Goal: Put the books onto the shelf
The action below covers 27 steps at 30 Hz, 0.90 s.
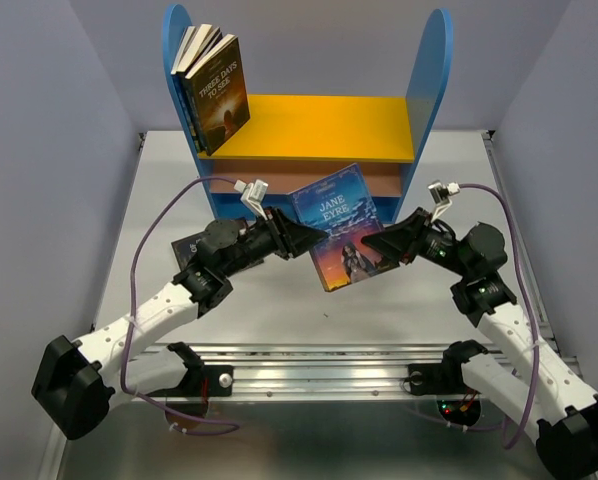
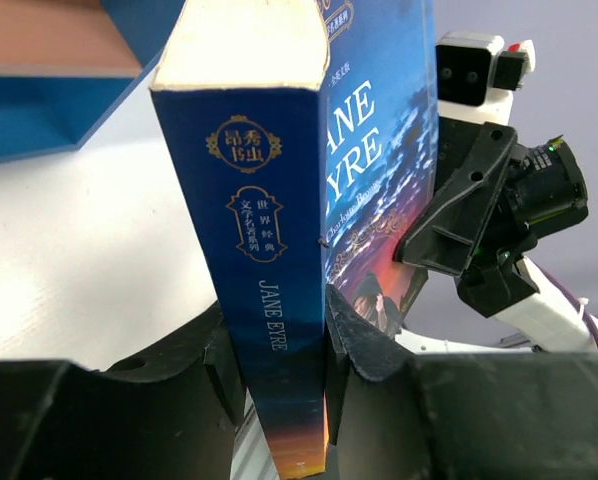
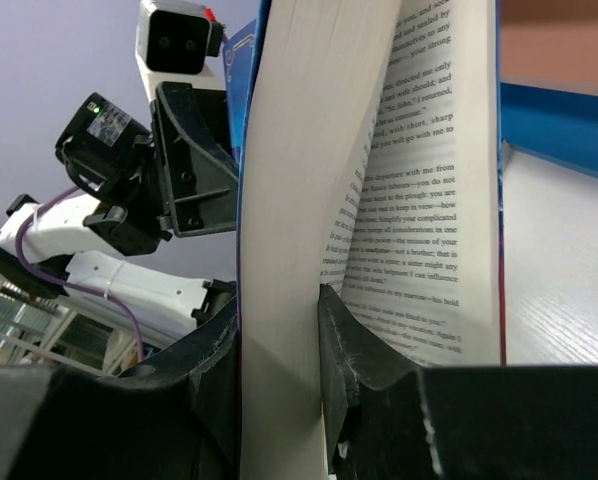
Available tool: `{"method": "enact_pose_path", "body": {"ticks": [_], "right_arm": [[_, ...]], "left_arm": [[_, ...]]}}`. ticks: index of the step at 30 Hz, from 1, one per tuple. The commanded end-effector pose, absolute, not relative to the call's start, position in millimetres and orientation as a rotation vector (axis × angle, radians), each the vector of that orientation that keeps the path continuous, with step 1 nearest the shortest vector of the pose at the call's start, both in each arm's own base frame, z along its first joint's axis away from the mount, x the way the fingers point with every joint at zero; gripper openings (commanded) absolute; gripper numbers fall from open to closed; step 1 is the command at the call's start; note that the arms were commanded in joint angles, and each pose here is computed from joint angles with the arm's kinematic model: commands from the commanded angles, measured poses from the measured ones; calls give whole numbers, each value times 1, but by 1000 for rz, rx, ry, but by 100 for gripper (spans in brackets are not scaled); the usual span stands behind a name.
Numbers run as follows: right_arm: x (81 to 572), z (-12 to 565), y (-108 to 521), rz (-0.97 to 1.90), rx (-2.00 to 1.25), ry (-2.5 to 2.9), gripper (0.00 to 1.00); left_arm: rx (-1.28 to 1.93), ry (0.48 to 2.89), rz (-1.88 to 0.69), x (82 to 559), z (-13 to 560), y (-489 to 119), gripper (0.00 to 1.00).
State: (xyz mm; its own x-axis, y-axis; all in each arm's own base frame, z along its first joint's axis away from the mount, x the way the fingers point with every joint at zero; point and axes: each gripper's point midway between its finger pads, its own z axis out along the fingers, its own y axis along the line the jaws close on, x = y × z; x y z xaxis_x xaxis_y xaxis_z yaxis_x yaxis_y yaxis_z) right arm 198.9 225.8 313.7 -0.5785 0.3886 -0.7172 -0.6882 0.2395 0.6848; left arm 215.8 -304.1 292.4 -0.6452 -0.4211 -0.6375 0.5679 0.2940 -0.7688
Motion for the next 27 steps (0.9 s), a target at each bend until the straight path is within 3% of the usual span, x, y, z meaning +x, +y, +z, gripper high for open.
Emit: {"method": "enact_pose_path", "body": {"ticks": [1, 4, 5, 6, 7, 8, 10, 17, 27], "right_arm": [[186, 347, 229, 1510, -402, 1454, 1], [204, 334, 224, 1407, -325, 1538, 4], [222, 326, 216, 1306, -226, 1606, 43], [230, 323, 210, 1249, -185, 1631, 55], [237, 320, 205, 1194, -156, 1653, 62], [245, 320, 197, 1121, -108, 1685, 83], [249, 319, 188, 1049, -90, 1703, 99], [249, 324, 176, 973, -55, 1692, 100], [254, 321, 173, 936, -56, 1707, 100]], "left_arm": [[303, 1494, -1608, 191, 360, -313, 0], [282, 1472, -1564, 195, 364, -307, 0], [261, 1459, -1506, 201, 371, -301, 0], [248, 1455, -1461, 206, 374, -297, 0], [242, 1435, -1414, 210, 381, -293, 0], [214, 1412, -1312, 222, 393, -283, 0], [211, 1351, -1223, 225, 416, -269, 0], [208, 1133, -951, 232, 506, -227, 0], [236, 1026, -458, 294, 557, -205, 0]]}}
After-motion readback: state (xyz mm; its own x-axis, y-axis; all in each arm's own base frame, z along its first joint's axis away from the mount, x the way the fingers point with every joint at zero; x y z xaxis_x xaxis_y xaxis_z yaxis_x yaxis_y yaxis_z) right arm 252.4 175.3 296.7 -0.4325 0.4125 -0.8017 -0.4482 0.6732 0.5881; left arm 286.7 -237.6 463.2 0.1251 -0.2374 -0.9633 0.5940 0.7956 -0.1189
